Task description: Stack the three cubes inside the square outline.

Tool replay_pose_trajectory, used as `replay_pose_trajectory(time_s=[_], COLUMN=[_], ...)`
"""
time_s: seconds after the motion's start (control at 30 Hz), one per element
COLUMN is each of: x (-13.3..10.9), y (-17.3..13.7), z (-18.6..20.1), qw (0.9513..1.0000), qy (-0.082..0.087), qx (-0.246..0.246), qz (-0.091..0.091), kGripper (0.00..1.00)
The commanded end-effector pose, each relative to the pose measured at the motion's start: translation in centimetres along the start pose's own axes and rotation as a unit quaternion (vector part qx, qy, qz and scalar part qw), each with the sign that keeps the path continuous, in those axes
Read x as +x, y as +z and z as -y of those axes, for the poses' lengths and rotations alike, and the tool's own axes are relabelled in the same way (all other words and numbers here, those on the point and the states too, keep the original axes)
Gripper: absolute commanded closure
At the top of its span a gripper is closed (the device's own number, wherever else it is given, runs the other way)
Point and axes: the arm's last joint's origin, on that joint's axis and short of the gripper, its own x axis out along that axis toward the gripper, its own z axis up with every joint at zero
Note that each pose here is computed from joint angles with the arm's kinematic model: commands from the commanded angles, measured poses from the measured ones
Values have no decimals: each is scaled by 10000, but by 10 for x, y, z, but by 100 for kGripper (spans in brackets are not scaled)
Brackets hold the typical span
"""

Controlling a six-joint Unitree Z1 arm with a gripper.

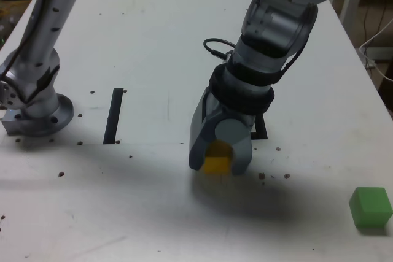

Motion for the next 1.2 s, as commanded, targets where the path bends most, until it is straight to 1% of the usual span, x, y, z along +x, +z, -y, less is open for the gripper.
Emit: replay_pose_trajectory(time_s=[0.0,0.17,0.3,0.47,0.67,0.8,0.9,1.07,1.17], x=[-2,-3,-10,-25,-49,-61,-68,-78,-82], y=[-1,-3,-10,-28,-50,-57,-55,-48,-42], z=[-1,-1,-1,-4,-11,-22,-32,-46,-53], qw=[10000,10000,10000,9996,9981,9971,9966,9957,9952], qy=[0,6,56,234,485,604,633,623,618], qx=[-1,-3,2,-8,-65,-47,52,208,271], qz=[13,1,42,158,363,454,525,660,705], kGripper=[71,71,71,71,71,71,71,71,71])
